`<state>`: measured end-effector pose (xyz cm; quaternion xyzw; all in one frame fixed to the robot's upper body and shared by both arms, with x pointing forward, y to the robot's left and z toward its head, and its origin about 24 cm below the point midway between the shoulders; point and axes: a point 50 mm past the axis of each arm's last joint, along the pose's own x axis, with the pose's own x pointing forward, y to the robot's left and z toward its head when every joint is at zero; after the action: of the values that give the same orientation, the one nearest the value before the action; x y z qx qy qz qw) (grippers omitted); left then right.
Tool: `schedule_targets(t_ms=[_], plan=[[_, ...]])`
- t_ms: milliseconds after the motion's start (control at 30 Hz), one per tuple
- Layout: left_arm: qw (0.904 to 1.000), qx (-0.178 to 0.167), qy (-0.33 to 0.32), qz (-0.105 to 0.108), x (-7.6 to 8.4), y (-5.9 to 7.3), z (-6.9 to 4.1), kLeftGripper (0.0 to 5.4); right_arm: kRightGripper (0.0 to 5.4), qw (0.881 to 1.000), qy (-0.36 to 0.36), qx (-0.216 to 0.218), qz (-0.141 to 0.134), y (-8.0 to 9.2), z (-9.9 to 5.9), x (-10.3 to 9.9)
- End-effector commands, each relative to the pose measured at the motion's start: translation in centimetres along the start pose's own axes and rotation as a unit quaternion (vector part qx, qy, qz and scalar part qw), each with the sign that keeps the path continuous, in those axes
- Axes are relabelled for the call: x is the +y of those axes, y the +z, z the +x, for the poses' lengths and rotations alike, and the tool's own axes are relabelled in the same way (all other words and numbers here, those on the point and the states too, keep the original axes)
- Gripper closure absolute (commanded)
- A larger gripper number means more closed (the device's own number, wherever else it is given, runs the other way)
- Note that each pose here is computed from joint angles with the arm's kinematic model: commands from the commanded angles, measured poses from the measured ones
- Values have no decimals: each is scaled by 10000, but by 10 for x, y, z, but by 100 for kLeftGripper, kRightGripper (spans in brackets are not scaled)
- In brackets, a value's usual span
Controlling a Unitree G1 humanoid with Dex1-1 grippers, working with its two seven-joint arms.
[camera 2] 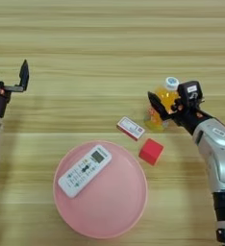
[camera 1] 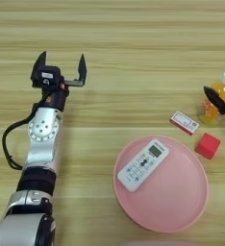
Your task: Move the objects on the table
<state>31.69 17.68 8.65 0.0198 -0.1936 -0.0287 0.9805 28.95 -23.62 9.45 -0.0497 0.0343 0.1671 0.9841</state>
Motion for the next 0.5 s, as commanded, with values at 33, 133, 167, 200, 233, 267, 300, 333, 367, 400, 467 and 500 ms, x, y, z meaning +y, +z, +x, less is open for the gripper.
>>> schedule_targets(t_ms=[33,133,167,200,233,267,300,333,367,400,467,500], plan=[[10000,-79,-39,-1,-1,3,3,0,175,10000,58,6,-21,1,2,1],[10000,-77,-40,-1,-1,3,3,0,180,9999,99,-1,-32,2,3,2],[10000,-77,-41,-1,-1,3,3,0,180,9999,121,-9,-36,3,3,2],[10000,-77,-42,-2,-1,3,4,0,180,9999,153,-19,-42,3,3,3],[10000,-77,-43,-2,-2,3,4,0,180,9998,181,-29,-47,4,3,4],[10000,-77,-42,-2,-2,3,4,0,180,9998,214,-38,-48,4,3,5],[10000,-78,-41,-3,-2,3,4,0,180,9997,244,-48,-54,4,4,6],[10000,-78,-39,-3,-2,3,4,0,180,9996,265,-59,-63,4,4,6],[10000,-78,-37,-4,-2,3,4,0,180,9996,280,-78,-73,5,4,7],[10000,-77,-36,-4,-2,3,4,0,180,9995,292,-113,-87,6,4,8],[10000,-77,-36,-3,-2,3,3,0,180,9991,329,-241,-128,11,5,9],[10000,-78,-35,-2,-2,3,3,0,180,9988,348,-305,-148,14,5,9]])
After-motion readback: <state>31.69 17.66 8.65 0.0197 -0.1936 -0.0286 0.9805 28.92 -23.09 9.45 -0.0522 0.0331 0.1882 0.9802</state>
